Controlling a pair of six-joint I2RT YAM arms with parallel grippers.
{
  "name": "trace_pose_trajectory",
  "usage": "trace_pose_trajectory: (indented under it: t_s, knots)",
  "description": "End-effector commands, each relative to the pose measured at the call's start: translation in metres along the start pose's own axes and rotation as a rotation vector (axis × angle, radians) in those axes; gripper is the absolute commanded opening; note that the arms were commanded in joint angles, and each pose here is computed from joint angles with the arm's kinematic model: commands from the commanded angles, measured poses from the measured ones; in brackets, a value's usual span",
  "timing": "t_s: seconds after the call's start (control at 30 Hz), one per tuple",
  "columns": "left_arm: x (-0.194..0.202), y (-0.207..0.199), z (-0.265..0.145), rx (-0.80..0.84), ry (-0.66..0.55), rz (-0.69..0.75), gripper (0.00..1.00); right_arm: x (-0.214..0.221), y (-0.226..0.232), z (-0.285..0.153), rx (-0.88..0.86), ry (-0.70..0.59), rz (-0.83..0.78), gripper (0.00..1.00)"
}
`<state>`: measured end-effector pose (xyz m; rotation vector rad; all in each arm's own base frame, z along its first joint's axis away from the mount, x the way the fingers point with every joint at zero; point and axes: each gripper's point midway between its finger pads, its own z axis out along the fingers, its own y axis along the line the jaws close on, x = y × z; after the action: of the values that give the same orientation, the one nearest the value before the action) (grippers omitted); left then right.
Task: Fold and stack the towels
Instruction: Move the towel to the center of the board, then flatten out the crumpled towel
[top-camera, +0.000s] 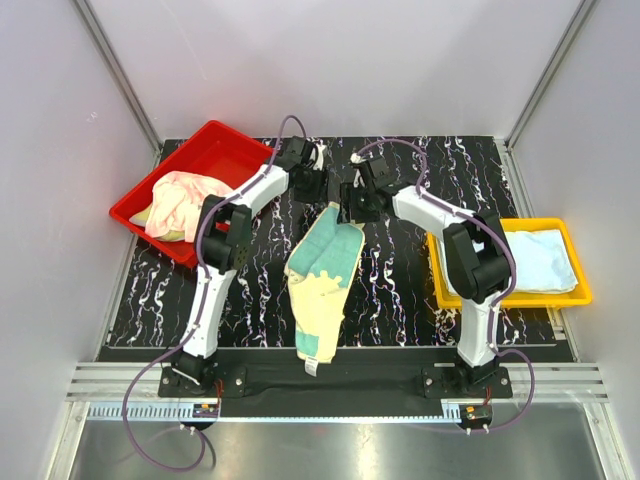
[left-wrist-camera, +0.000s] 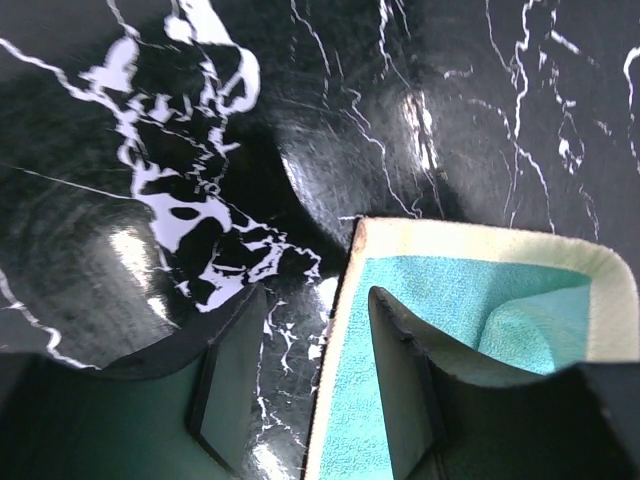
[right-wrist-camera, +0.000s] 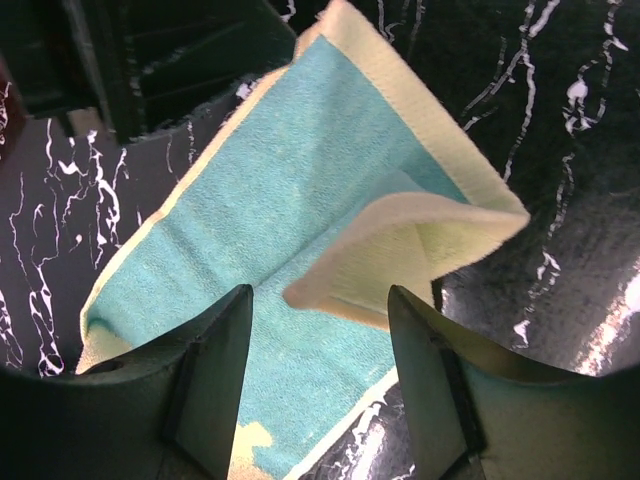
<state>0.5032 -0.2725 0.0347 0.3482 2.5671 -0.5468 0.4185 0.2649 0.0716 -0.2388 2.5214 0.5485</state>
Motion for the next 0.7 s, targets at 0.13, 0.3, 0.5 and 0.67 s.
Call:
trace_pose_trajectory:
  t_s: [0.13, 0.3, 0.5, 0.67]
  knots:
    - [-0.002, -0.022, 0.01, 0.093, -0.014, 0.049, 0.51, -0.025, 0.026, -0.019, -0.002, -0.131, -0.098, 0.66]
    - [0.004, -0.022, 0.023, 0.066, 0.017, 0.037, 0.51, -0.027, -0.006, -0.008, 0.179, -0.118, -0.133, 0.58]
    - [0.001, -0.033, 0.032, 0.088, 0.002, 0.03, 0.52, -0.021, -0.033, -0.015, 0.299, -0.149, -0.164, 0.06]
    - [0.016, -0.03, 0.04, 0.004, 0.055, 0.024, 0.47, -0.006, -0.035, -0.017, 0.285, -0.147, -0.141, 0.0]
